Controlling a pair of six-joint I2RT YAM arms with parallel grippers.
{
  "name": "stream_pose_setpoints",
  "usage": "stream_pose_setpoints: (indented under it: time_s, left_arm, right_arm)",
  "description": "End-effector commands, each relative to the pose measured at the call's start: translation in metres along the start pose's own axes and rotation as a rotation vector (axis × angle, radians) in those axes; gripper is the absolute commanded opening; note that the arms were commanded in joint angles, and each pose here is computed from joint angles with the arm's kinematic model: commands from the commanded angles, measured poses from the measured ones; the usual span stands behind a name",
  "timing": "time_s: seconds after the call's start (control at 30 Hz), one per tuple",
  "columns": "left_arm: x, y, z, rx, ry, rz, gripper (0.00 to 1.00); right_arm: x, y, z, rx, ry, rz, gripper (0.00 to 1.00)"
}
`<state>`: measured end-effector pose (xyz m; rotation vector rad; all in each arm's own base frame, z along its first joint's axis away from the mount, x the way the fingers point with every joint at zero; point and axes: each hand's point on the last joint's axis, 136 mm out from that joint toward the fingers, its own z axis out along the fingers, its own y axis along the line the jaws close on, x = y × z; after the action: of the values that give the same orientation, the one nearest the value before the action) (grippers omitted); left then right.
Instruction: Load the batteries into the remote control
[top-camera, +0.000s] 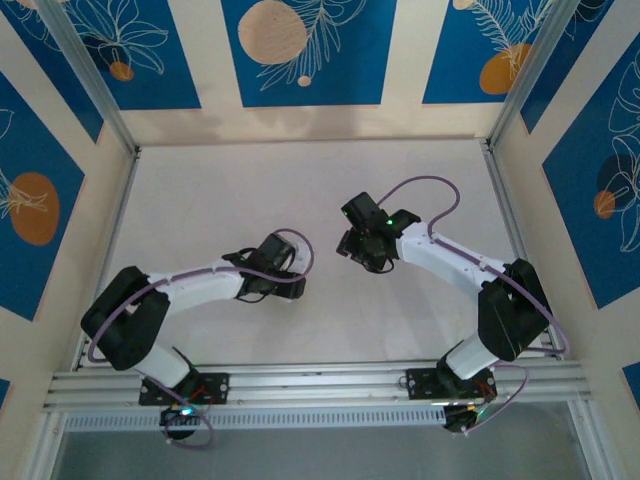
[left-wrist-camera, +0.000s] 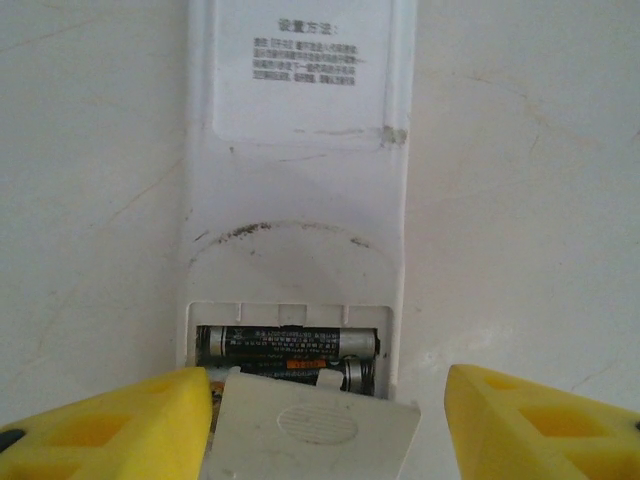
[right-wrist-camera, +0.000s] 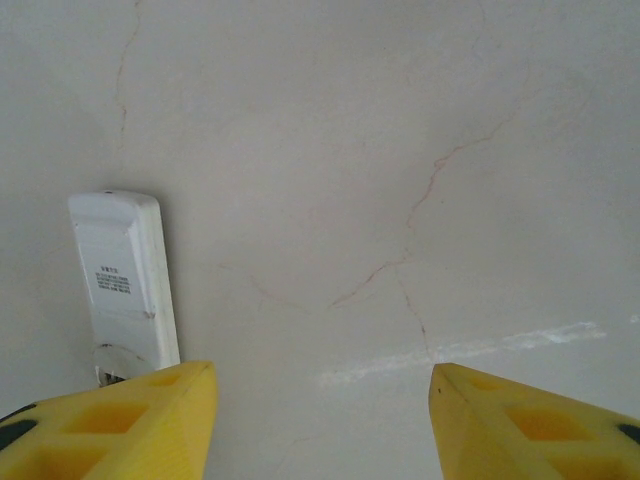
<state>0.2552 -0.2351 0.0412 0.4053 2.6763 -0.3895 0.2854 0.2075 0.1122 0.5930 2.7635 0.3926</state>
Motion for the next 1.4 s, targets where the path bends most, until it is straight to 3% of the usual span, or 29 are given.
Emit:
stream_pose_setpoints:
  time_s: [0.0,0.2,0.3,0.4,0.47,0.53,0.63,0.73,0.9,1.0,1.13,1.27,1.37]
  left_arm:
    - [-0.008,0.008,-0.012,-0.028,-0.027,-0.023,0.64]
    - [-0.035,0.001,-0.061,-0.007,-0.16,-0.014,0.67]
    - [-0.049,-0.002,-0.077,-0.011,-0.178,0.053,0.67]
    - [-0.056,-0.007,-0.054,-0.035,-0.072,0.152,0.76]
    - [-0.06,-0.008,-0.031,-0.057,0.001,0.195,0.83]
    - [-0.063,-0.006,-0.008,-0.081,0.039,0.202,0.93]
    - [-0.073,-0.01,0.017,-0.084,0.068,0.194,0.98]
    - [-0.074,-0.014,0.04,-0.078,0.115,0.164,0.94]
    - [-0.073,-0.009,0.06,-0.117,0.143,0.1,0.77]
    - [-0.075,-0.004,0.062,-0.156,0.137,0.001,0.61]
    - [-0.076,0.009,0.053,-0.251,0.078,-0.364,0.45]
    - [-0.069,0.025,0.043,-0.375,0.026,-0.647,0.46]
    - [-0.05,0.049,0.017,-0.601,-0.001,-0.843,0.42]
  right_arm:
    - [0.004,0.002,-0.006,-0.008,0.02,-0.021,0.59]
    - [0.012,0.009,-0.002,-0.031,0.023,-0.093,0.6]
    - [0.019,0.017,-0.004,-0.104,0.009,-0.134,0.68]
    - [0.02,0.017,-0.008,-0.176,-0.015,-0.139,0.79]
    - [0.018,0.009,-0.012,-0.19,-0.034,-0.121,0.95]
    - [0.016,-0.002,-0.017,-0.182,-0.052,-0.104,0.97]
    - [0.014,-0.02,-0.025,-0.169,-0.074,-0.082,0.98]
    - [0.015,-0.037,-0.032,-0.155,-0.078,-0.069,0.98]
    - [0.019,-0.045,-0.044,-0.187,-0.083,-0.059,0.97]
    - [0.02,-0.048,-0.046,-0.174,-0.082,-0.042,0.97]
    - [0.02,-0.046,-0.045,-0.165,-0.114,-0.089,0.97]
    - [0.032,-0.046,-0.036,-0.166,-0.088,-0.103,0.97]
    - [0.046,-0.045,-0.035,-0.152,-0.052,-0.128,0.97]
